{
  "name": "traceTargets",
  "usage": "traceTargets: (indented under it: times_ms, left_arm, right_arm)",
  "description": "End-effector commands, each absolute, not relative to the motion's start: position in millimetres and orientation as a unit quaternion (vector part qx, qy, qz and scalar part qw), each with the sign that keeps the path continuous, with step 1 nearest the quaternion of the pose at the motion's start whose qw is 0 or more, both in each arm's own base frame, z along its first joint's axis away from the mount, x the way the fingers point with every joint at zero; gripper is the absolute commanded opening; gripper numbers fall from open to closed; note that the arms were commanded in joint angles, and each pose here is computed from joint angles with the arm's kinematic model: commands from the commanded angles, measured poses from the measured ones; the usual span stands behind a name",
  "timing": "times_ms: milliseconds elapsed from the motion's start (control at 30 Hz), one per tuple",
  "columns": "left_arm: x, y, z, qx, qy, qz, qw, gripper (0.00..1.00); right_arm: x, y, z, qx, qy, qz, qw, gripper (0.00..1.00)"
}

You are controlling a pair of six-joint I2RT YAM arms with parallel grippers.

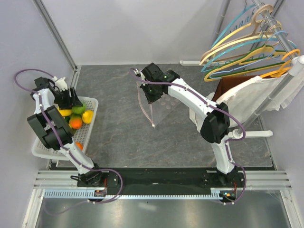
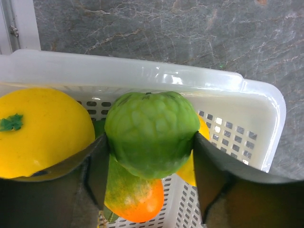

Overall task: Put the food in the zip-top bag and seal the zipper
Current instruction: Pick up the fake fruit from the bin, then place the fake fruit in the zipper food storage bag.

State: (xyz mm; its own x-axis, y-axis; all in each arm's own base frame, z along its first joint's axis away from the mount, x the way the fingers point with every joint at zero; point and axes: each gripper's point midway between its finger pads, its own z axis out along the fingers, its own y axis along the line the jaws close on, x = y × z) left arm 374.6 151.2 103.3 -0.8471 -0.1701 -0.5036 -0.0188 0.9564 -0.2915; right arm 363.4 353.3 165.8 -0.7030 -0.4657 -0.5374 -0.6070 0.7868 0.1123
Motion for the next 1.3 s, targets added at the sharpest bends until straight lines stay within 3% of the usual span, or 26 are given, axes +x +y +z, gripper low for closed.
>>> traceTargets:
  times_ms: [0, 200, 300, 433, 600, 633, 800, 1267]
  left_arm:
    - [379.3, 143.4, 129.4, -0.045, 0.941, -0.153, 0.298, 0.55]
    - [372.3, 124.0, 215.7, -0.005, 0.912, -0.146, 0.384, 0.52]
    - [358.4, 90.2, 257.3, 0.033, 0.883, -0.195, 0.425, 0.52]
    - [319.5, 5.8, 306.3, 0.119, 0.811, -0.334, 0.465, 0.49]
    - [281.1, -95.6, 304.2, 0.215, 0.767, -0.419, 0.435, 0.49]
    - [287.8, -105.8, 308.4, 0.246, 0.749, -0.406, 0.462, 0.49]
    - [245.8, -176.4, 311.6, 0.307, 0.693, -0.485, 0.436, 0.48]
    - [284.8, -194.5, 264.3, 0.25, 0.734, -0.451, 0.441, 0.45]
  right_arm:
    - [365.1, 356.7, 186.0, -0.296, 0.903, 0.151, 0.274, 0.0]
    - [364.7, 357.2, 185.8, -0.293, 0.903, 0.154, 0.272, 0.0]
    - [362.4, 357.2, 183.1, -0.295, 0.904, 0.158, 0.266, 0.0]
    - [355.0, 367.5, 181.9, -0.304, 0.9, 0.19, 0.248, 0.0]
    - [343.3, 390.0, 181.2, -0.315, 0.889, 0.25, 0.218, 0.0]
    - [343.3, 392.6, 182.0, -0.316, 0.888, 0.255, 0.217, 0.0]
    - [332.2, 403.8, 194.9, -0.314, 0.878, 0.298, 0.204, 0.0]
    - [307.0, 411.5, 220.2, -0.317, 0.86, 0.355, 0.185, 0.0]
